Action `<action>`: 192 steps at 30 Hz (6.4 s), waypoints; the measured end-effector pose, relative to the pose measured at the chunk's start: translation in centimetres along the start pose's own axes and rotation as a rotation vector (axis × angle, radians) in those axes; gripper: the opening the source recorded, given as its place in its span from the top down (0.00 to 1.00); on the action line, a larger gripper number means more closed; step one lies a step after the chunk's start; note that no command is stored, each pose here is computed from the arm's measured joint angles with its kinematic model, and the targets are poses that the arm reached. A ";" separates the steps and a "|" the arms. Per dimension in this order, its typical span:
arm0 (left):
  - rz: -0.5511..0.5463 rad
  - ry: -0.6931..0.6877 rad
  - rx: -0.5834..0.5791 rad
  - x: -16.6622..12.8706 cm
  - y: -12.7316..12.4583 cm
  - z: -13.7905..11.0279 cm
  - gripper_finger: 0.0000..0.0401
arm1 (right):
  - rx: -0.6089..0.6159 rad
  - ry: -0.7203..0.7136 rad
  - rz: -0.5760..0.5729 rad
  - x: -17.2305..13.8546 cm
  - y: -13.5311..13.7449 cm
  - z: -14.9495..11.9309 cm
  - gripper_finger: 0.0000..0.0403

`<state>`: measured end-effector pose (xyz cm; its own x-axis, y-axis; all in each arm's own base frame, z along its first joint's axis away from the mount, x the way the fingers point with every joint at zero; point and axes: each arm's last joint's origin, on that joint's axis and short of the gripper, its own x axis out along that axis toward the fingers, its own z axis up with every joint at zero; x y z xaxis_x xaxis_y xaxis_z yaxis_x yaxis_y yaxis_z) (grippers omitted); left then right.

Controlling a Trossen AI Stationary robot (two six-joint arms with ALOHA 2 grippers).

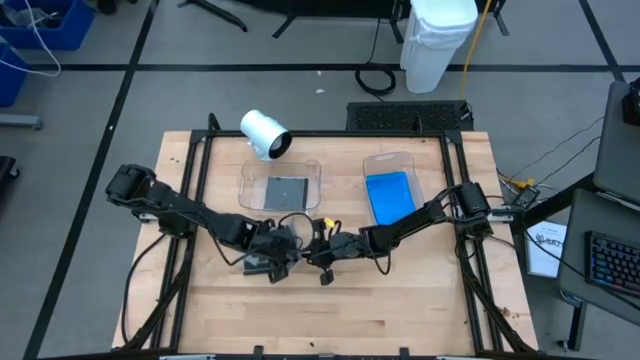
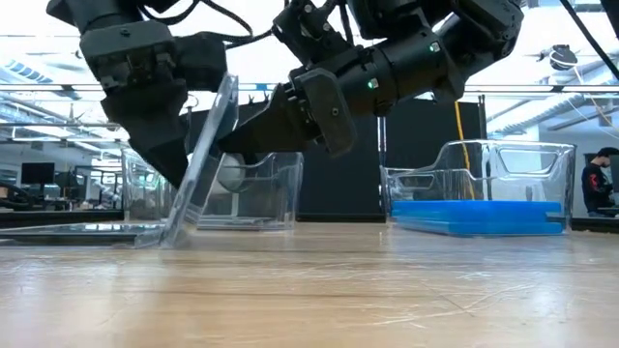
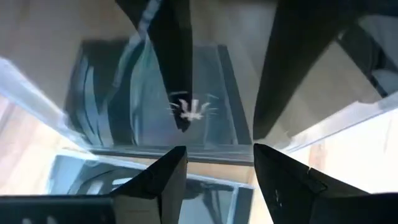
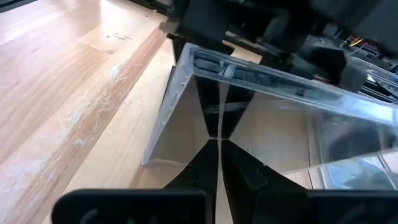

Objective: Pick & place jewel cases by type
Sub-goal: Put the bottom black cd case into the left transparent bin

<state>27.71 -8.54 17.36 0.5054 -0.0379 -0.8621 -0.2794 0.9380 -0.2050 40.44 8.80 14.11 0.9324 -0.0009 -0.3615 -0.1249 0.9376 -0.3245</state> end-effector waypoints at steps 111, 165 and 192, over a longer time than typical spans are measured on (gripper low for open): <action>0.028 0.356 1.594 -3.9 -2.7 11.3 0.52 | 0.018 0.054 0.006 0.1 -0.5 -0.7 0.96; 0.084 0.466 1.420 -4.6 -2.2 10.4 0.52 | -0.002 -0.046 0.070 0.4 -2.1 -0.4 0.96; 0.003 0.568 1.546 -7.0 -2.2 9.1 0.52 | -0.118 -0.167 0.068 0.3 -2.4 0.6 0.96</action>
<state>32.18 -7.23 28.07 0.0635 0.1775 -0.9821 0.9253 0.3581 0.1246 41.27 6.78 15.32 0.9625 0.1285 -0.2391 -0.2197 0.8861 -0.4082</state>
